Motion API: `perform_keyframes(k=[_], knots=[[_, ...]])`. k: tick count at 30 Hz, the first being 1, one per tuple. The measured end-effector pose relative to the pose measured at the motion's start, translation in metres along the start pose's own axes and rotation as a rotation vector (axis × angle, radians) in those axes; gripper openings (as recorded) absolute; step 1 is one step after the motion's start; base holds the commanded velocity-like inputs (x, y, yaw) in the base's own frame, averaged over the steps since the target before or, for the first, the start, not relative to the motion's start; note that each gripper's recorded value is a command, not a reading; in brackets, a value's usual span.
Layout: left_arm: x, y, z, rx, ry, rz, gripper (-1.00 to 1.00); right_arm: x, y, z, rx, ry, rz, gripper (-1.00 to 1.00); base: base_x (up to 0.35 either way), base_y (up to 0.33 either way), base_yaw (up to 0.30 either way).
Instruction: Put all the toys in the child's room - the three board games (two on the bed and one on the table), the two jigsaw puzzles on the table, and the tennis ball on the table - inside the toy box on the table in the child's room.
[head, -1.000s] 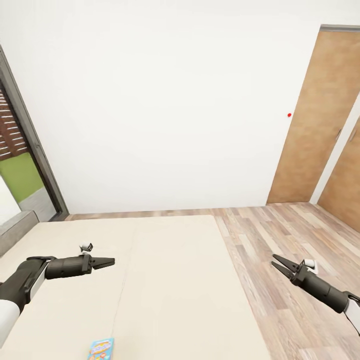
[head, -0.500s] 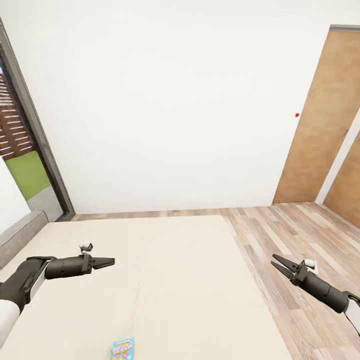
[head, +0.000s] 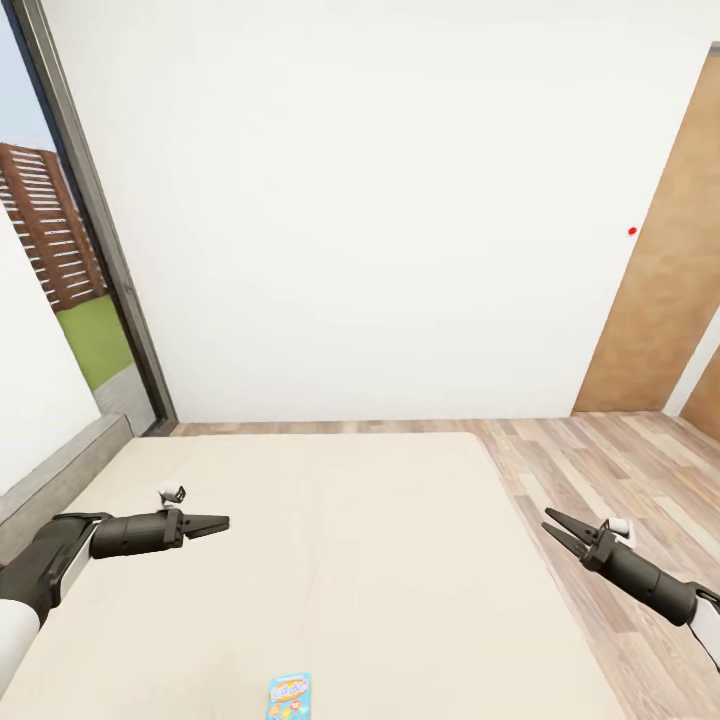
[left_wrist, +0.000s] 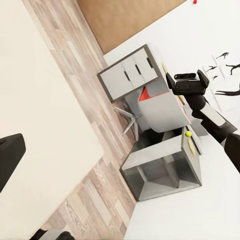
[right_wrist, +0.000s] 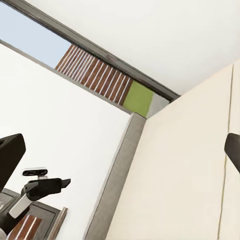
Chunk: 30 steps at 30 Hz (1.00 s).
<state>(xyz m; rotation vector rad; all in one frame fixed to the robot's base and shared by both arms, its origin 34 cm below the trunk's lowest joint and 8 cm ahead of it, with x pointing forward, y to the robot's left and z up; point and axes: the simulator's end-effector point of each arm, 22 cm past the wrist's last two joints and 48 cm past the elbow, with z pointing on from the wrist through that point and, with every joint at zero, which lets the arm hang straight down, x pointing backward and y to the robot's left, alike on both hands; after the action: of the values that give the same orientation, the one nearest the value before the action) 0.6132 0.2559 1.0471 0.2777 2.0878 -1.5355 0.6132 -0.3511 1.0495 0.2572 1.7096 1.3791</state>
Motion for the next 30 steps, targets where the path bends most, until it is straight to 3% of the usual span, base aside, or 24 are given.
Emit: perform_keyframes(k=[10, 20, 30], knots=[[0.0000, 0.0000, -0.0001, 0.000, 0.000, 0.000, 1.00, -0.0002, -0.0002, -0.0003, 0.001, 0.000, 0.000, 1.00, 0.000, 0.011, 0.006], [0.0001, 0.0001, 0.0001, 0.000, 0.000, 0.000, 1.00, -0.0004, -0.0004, -0.0007, 0.001, -0.001, 0.000, 1.00, 0.000, -0.187, 0.001], [0.0004, -0.0001, 0.0006, 0.001, 0.001, 0.000, 1.00, -0.0005, -0.0005, -0.0008, 0.002, -0.001, 0.000, 1.00, 0.000, -0.040, 0.000]])
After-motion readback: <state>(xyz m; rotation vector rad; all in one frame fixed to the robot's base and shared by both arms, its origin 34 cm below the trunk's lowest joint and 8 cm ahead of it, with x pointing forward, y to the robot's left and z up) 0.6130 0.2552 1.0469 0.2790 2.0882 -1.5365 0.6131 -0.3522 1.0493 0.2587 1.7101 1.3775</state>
